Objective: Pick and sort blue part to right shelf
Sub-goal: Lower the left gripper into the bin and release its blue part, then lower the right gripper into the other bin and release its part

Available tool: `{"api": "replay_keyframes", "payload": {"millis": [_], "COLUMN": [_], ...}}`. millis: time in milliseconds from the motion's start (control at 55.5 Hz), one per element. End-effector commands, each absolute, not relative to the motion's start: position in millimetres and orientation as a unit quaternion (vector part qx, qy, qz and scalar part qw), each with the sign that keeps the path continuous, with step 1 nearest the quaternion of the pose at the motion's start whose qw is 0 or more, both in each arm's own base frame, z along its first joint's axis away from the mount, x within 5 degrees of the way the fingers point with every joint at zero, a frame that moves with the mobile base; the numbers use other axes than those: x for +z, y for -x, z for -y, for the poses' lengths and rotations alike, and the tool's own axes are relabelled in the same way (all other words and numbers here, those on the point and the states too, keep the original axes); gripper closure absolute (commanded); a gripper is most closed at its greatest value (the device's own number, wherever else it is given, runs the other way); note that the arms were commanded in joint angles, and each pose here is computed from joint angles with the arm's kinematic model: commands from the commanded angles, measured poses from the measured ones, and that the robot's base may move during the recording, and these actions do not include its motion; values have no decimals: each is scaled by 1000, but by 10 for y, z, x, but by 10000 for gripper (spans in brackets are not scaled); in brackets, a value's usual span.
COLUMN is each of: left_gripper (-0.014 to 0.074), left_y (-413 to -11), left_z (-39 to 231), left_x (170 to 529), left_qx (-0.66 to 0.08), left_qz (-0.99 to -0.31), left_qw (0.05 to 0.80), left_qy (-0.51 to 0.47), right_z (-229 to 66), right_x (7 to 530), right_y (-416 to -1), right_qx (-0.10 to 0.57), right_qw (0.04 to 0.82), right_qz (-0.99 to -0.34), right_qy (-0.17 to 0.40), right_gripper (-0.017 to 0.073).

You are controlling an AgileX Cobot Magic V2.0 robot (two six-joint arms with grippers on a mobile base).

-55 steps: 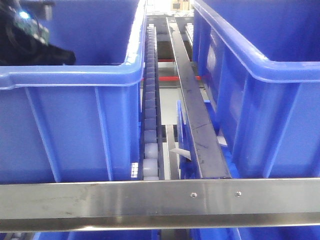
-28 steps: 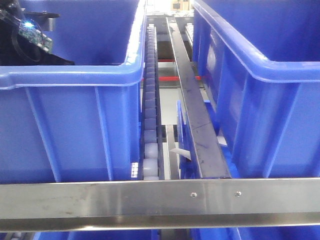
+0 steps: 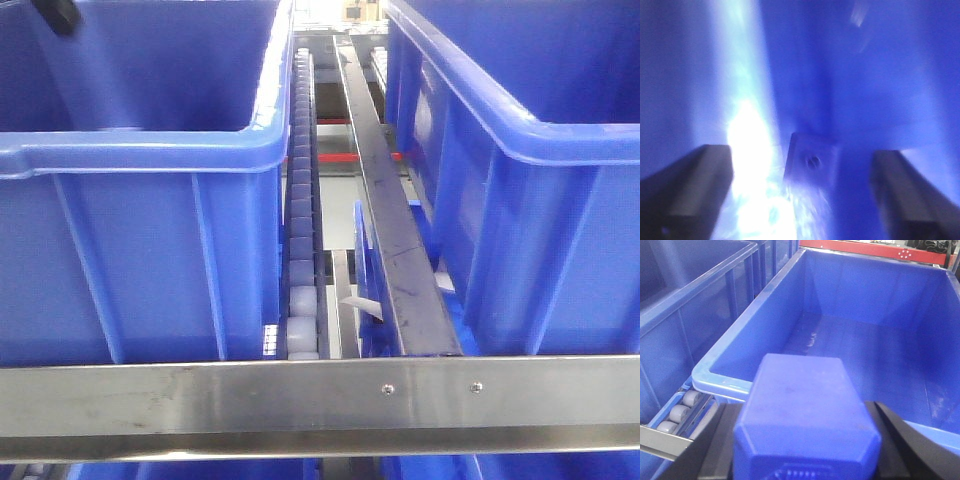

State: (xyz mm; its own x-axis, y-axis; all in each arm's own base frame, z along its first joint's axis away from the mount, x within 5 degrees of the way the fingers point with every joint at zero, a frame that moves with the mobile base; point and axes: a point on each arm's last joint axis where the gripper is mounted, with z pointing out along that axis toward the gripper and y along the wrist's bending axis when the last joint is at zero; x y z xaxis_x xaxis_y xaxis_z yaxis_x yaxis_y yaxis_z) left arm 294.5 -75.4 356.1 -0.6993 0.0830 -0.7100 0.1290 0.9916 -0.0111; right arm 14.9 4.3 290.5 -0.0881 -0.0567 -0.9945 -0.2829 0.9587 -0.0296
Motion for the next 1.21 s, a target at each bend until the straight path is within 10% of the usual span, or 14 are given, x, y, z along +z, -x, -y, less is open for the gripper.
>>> {"api": "replay_keyframes", "payload": {"millis": [0,451,1190], "left_gripper": [165,468,471], "left_y": [-2680,-1382,-553], "left_z": [707,346,81], "left_x": [3791,3493,3245], "left_qx": [-47,-77,-69], "left_qz": [-893,-807,-719], "left_qw": [444,581,688], "left_qy": [-60,-70,-73], "right_z": [-26,-25,-302], "right_x": [3068,3068,4122], "right_y": [-102,-103,-1235], "right_qx": [86,84,85], "right_qw": [709,710,566], "right_qz": [-691,-691,-818], "right_qy": [109,110,60], "right_gripper": [385,385,385]}}
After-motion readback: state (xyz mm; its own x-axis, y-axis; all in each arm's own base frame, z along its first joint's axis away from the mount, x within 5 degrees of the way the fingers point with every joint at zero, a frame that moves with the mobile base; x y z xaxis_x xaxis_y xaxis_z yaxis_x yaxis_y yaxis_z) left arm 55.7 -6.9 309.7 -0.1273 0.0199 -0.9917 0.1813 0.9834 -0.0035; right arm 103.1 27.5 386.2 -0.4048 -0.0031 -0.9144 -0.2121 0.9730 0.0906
